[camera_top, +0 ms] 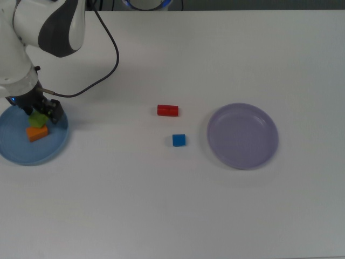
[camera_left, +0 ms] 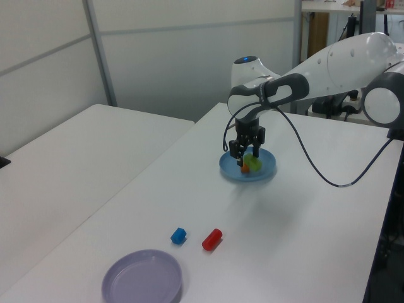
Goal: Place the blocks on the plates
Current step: 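Carry the green block onto the light-blue plate beside the orange block, then lower the gripper onto the blue cube and grasp it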
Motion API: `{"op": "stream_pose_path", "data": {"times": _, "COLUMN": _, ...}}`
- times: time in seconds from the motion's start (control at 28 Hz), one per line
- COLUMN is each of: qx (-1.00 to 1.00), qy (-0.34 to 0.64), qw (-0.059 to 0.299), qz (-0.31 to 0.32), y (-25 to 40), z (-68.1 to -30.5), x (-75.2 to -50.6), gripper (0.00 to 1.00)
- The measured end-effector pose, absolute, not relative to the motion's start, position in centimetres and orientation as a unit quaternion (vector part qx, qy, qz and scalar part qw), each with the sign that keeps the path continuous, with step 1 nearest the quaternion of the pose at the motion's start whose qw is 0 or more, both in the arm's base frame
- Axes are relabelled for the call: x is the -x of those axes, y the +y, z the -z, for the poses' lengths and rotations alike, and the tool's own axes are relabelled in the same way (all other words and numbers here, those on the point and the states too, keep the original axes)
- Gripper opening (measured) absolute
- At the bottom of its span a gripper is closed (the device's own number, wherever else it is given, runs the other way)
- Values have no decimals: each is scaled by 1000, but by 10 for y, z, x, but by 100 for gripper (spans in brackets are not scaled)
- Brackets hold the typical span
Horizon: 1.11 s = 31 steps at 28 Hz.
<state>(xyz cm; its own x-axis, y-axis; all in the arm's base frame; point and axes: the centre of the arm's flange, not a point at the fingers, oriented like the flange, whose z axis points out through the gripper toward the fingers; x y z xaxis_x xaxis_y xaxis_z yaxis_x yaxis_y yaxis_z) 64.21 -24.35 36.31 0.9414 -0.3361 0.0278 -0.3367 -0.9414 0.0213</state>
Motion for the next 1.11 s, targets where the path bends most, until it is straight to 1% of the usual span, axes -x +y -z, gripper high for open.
{"op": "stream_pose_path", "data": {"times": 0.11, "qx": -986, "qy": -167, "qw": 8, "qz": -18, "y": -233, "z": -370, "x": -646, "gripper": 90}}
{"op": "stream_pose_path", "data": {"times": 0.14, "qx": -986, "qy": -166, "qw": 7, "qz": -20, "y": -227, "z": -372, "x": -648, "gripper": 96}}
{"op": "stream_pose_path", "data": {"times": 0.21, "qx": -986, "qy": -166, "qw": 7, "qz": -22, "y": -218, "z": -374, "x": -651, "gripper": 100}}
{"op": "stream_pose_path", "data": {"times": 0.46, "qx": -989, "qy": -148, "qw": 0, "qz": -21, "y": -183, "z": -372, "x": -661, "gripper": 100}}
{"op": "stream_pose_path", "data": {"times": 0.61, "qx": -991, "qy": -133, "qw": -11, "qz": -21, "y": -122, "z": -372, "x": -675, "gripper": 100}}
{"op": "stream_pose_path", "data": {"times": 0.71, "qx": -993, "qy": -115, "qw": -21, "qz": -20, "y": -65, "z": -373, "x": -683, "gripper": 100}}
{"op": "stream_pose_path", "data": {"times": 0.89, "qx": -997, "qy": -70, "qw": -31, "qz": -19, "y": 4, "z": -373, "x": -685, "gripper": 100}}
{"op": "stream_pose_path", "data": {"times": 1.11, "qx": -999, "qy": -19, "qw": -27, "qz": -13, "y": 47, "z": -366, "x": -683, "gripper": 100}}
